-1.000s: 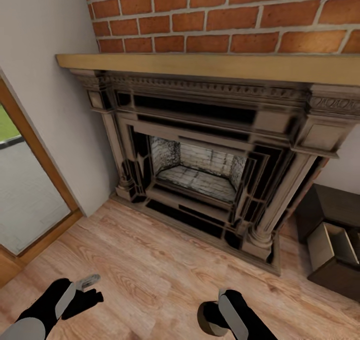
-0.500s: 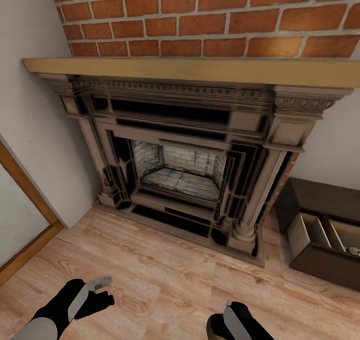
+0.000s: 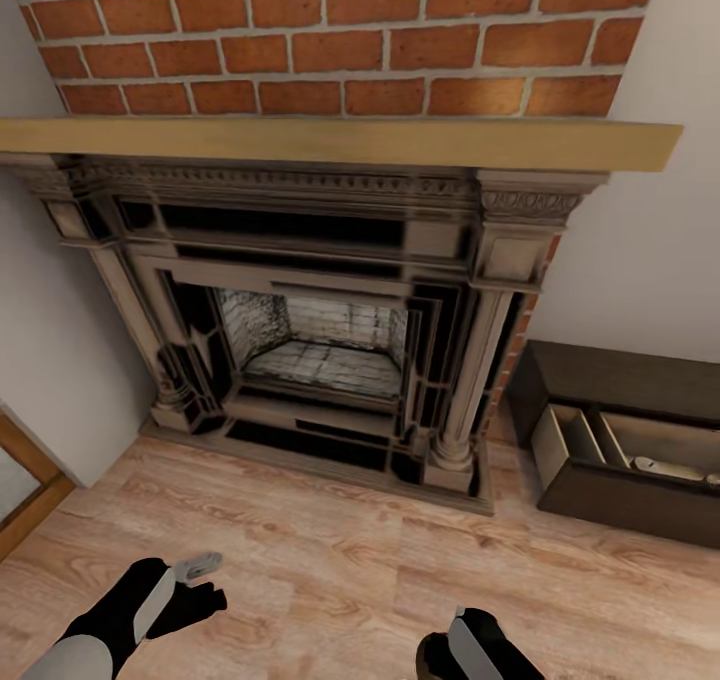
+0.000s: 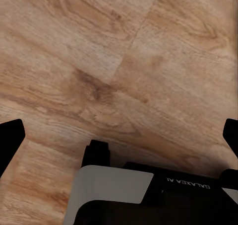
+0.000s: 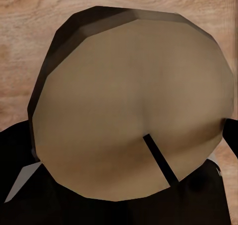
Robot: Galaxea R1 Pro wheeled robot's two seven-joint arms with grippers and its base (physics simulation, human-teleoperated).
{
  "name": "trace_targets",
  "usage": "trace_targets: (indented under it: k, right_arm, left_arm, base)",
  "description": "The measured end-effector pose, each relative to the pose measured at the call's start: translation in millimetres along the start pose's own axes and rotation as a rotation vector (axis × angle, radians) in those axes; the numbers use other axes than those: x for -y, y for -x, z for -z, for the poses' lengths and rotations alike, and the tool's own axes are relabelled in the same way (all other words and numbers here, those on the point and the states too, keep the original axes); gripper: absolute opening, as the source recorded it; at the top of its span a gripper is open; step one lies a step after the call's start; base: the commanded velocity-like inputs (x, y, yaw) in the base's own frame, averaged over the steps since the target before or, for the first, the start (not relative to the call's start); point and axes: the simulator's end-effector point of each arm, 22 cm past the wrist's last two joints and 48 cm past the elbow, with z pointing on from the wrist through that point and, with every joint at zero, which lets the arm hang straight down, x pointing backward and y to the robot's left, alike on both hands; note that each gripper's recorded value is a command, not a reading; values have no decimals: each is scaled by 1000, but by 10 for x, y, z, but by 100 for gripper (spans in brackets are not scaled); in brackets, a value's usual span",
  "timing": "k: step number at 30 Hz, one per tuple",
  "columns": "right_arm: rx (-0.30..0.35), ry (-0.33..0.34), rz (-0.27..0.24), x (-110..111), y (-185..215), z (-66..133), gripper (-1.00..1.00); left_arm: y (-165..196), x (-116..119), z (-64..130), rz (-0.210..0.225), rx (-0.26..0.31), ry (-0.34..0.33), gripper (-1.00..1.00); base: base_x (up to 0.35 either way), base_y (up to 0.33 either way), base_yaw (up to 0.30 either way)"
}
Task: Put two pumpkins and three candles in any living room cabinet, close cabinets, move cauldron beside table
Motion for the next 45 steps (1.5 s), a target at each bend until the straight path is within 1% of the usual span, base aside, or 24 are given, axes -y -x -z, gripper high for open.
trace_targets:
  k: [45]
  right_arm:
    - [0,-3,1,14,-3,-5,-100]
  left_arm:
    - [15,-20,3,-1,5,3,100]
  base:
    - [0,0,-278]
